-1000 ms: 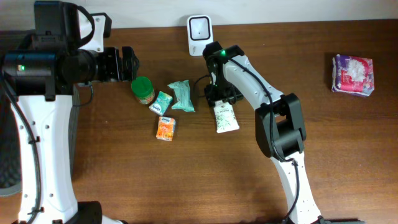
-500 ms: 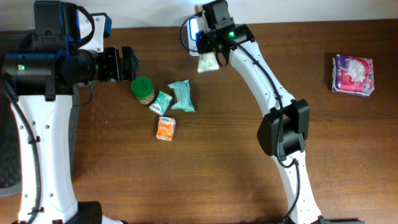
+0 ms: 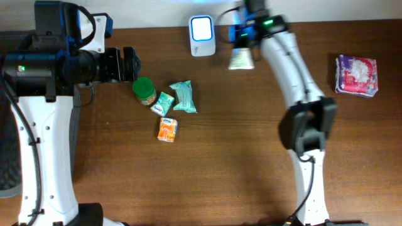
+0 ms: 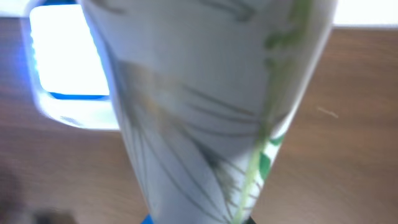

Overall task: Scan the item barcode
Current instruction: 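Carry the white tube right and place it beside the package, then reach the right gripper to the green wipes pack and grasp it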

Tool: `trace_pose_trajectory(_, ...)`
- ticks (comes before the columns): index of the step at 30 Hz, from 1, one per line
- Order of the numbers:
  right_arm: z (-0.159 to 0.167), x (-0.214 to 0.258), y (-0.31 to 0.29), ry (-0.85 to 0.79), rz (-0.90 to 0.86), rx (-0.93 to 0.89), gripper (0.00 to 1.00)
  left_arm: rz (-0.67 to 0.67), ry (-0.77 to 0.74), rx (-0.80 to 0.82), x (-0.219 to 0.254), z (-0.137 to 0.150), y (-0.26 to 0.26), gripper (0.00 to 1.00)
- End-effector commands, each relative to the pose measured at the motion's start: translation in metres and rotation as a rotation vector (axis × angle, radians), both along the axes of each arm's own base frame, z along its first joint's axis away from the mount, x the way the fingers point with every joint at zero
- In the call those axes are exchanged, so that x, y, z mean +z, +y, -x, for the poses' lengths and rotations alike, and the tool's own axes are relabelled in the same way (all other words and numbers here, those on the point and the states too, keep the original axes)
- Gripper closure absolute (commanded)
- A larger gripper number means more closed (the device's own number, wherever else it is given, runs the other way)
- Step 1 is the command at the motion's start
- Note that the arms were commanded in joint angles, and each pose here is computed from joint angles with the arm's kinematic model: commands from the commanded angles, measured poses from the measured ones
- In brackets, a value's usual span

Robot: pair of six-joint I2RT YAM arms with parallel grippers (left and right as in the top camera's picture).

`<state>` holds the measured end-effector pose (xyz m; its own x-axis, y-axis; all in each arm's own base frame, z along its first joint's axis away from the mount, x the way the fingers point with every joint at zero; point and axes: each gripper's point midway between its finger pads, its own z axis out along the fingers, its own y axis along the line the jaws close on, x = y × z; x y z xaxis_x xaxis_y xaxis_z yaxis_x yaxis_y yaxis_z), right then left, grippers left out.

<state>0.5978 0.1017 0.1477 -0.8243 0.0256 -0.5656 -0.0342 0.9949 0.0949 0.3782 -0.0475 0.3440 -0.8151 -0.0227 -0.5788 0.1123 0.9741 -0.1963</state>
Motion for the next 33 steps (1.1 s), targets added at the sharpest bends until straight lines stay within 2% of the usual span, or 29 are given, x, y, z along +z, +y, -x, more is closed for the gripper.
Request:
trace_pose_trajectory(1, 0.020, 0.042, -0.103, 0.016, 0.101, -0.047, 0.96, 0.007, -0.003, 0.005, 0.001, -0.001, 0.000, 0.01)
trace_pose_trajectory(4, 0.053, -0.001, -0.189, 0.190, 0.168, -0.053, 0.96, 0.007, -0.003, 0.005, 0.001, -0.001, 0.000, 0.01)
trace_pose_trajectory(7, 0.078, -0.052, -0.245, 0.295, 0.160, -0.112, 0.95, 0.007, -0.003, 0.005, 0.001, -0.001, 0.000, 0.01)
trace_pose_trajectory(8, 0.085, -0.064, -0.254, 0.315, 0.149, -0.127, 0.91, 0.007, -0.002, 0.005, 0.001, -0.001, 0.000, 0.01)
trace_pose_trajectory(9, 0.092, -0.075, -0.263, 0.339, 0.142, -0.146, 0.79, 0.007, -0.003, 0.005, 0.001, -0.001, 0.000, 0.01)
trace_pose_trajectory(10, 0.100, -0.082, -0.275, 0.358, 0.133, -0.185, 0.56, 0.007, -0.003, 0.005, 0.001, -0.001, 0.000, 0.01)
trace_pose_trajectory(11, 0.110, -0.081, -0.295, 0.378, 0.137, -0.298, 0.49, 0.007, -0.003, 0.005, 0.001, -0.001, 0.000, 0.01)
trace_pose_trajectory(13, 0.127, -0.062, -0.310, 0.404, 0.136, -0.370, 0.42, 0.007, -0.003, 0.005, 0.001, -0.001, 0.000, 0.01)
trace_pose_trajectory(15, 0.126, -0.018, -0.301, 0.335, 0.093, -0.409, 0.41, 0.007, -0.003, 0.005, 0.001, -0.001, 0.000, 0.01)
trace_pose_trajectory(16, 0.119, 0.029, -0.266, 0.234, 0.000, -0.331, 0.40, 0.007, -0.003, 0.005, 0.001, -0.001, 0.000, 0.01)
trace_pose_trajectory(18, 0.117, 0.080, -0.200, 0.131, -0.168, -0.172, 0.36, 0.007, -0.003, 0.005, 0.001, -0.001, 0.000, 0.01)
trace_pose_trajectory(19, 0.122, 0.100, -0.153, 0.114, -0.284, -0.057, 0.32, 0.007, -0.003, 0.005, 0.001, -0.001, 0.000, 0.01)
trace_pose_trajectory(20, 0.133, 0.105, -0.095, 0.166, -0.381, 0.070, 0.26, 0.007, -0.002, 0.005, 0.001, -0.001, 0.000, 0.01)
trace_pose_trajectory(22, 0.146, 0.090, -0.034, 0.264, -0.383, 0.189, 0.18, 0.007, -0.003, 0.005, 0.001, -0.001, 0.000, 0.01)
trace_pose_trajectory(24, 0.158, 0.075, 0.016, 0.327, -0.372, 0.291, 0.01, 0.007, -0.003, 0.005, 0.001, -0.001, 0.000, 0.01)
trace_pose_trajectory(27, 0.181, 0.041, 0.105, 0.364, -0.274, 0.482, 0.01, 0.007, -0.002, 0.005, 0.001, -0.001, 0.000, 0.01)
trace_pose_trajectory(30, 0.186, 0.022, 0.174, 0.313, -0.271, 0.605, 0.01, 0.007, -0.003, 0.005, 0.001, -0.001, 0.000, 0.01)
trace_pose_trajectory(33, 0.180, 0.020, 0.210, 0.233, -0.268, 0.675, 0.01, 0.007, -0.003, 0.005, 0.001, -0.001, 0.000, 0.01)
